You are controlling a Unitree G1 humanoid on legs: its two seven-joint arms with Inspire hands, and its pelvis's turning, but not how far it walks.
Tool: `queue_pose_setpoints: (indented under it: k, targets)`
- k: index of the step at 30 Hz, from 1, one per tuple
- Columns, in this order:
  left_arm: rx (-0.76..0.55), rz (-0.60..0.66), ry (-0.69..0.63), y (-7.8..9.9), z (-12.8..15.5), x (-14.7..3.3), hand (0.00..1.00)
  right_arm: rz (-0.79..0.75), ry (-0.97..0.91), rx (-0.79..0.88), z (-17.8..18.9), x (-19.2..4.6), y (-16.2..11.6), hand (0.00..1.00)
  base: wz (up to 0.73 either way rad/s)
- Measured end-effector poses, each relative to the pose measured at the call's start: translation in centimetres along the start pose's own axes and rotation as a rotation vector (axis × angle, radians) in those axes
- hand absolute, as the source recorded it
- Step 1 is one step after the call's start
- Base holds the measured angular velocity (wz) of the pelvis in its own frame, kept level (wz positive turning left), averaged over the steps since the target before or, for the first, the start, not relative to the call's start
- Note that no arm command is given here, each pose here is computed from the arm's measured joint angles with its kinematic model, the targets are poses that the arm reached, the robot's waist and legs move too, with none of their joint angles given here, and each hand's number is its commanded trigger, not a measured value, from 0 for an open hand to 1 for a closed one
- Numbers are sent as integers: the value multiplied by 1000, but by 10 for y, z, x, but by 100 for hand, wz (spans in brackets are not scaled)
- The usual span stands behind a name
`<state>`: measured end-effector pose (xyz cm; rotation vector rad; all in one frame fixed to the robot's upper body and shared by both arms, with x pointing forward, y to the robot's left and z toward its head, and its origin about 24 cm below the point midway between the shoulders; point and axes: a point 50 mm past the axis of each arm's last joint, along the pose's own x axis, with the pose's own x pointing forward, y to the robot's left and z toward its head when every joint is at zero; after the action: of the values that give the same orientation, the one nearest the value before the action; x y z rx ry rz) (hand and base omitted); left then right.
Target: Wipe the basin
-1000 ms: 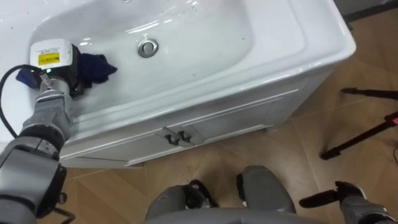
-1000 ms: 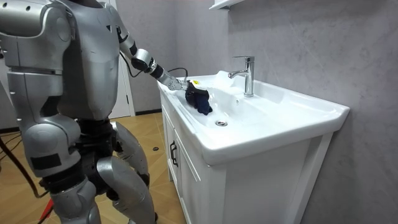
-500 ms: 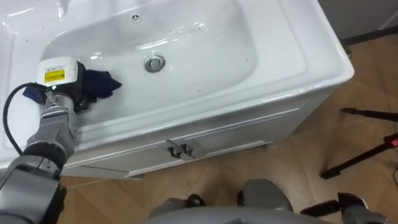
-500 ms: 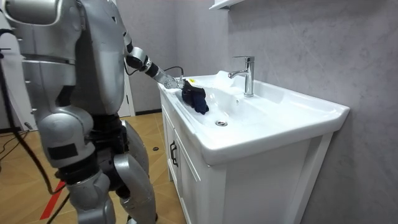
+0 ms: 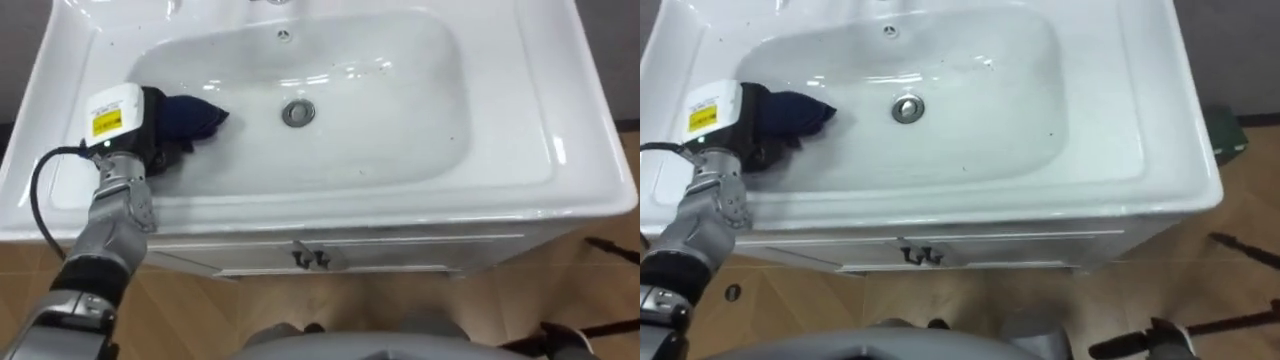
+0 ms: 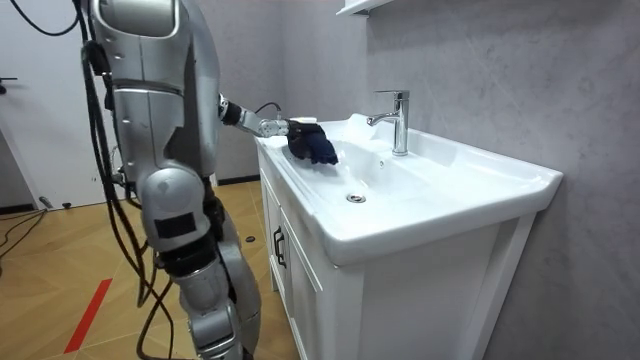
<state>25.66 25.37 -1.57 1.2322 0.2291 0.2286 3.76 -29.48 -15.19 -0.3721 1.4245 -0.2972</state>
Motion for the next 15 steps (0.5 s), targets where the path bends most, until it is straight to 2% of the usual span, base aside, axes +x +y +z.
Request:
queue_pose_setpoints:
  k: [4,8,15]
  targets:
    - [-104,56,-30,8,13,-9,100,43,14,-22,-8,-1,11,0,0]
    - [-185,131,-100,24,34,-8,100,61,20,-50,-11,-2,17,0,1]
    - [-214,209,-146,34,41,-9,100,63,30,-54,-16,-3,21,0,1]
